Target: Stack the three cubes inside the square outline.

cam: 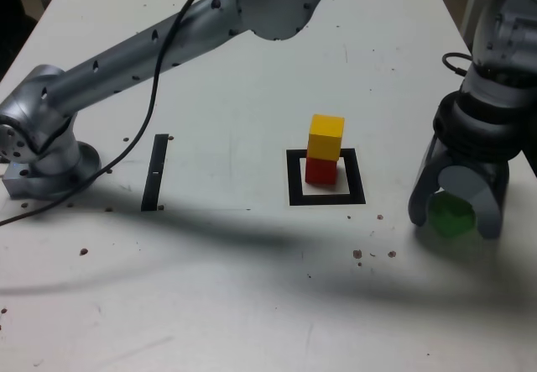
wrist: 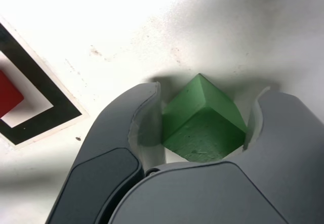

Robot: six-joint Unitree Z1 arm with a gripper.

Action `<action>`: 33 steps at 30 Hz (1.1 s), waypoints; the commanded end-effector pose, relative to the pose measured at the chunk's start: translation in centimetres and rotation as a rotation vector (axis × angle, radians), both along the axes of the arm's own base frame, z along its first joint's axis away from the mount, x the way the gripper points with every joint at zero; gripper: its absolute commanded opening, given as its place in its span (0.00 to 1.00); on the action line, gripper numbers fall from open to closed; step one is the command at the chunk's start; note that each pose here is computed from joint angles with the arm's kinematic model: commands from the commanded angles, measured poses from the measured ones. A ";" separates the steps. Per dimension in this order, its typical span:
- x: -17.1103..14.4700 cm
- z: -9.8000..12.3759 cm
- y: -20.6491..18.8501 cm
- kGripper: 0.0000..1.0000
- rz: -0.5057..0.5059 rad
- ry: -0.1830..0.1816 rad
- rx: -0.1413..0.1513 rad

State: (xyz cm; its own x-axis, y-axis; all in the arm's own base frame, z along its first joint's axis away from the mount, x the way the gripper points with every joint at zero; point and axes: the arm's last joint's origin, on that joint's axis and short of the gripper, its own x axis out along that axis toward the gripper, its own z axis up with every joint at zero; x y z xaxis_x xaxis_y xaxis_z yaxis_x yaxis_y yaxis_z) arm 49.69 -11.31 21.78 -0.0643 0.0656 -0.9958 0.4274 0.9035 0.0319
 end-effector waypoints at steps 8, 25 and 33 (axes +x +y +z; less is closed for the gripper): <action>-2.9 6.7 0.6 0.16 -0.007 -0.090 0.014; -14.6 16.1 3.7 0.16 0.035 -0.113 0.046; -15.6 14.8 4.3 0.16 0.010 -0.037 0.044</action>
State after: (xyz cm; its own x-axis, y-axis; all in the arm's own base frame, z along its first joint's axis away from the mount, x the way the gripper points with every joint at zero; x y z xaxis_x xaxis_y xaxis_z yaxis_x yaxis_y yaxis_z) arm 34.20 -7.23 36.82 -0.0098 0.1050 -0.9944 0.4152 0.9051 0.0915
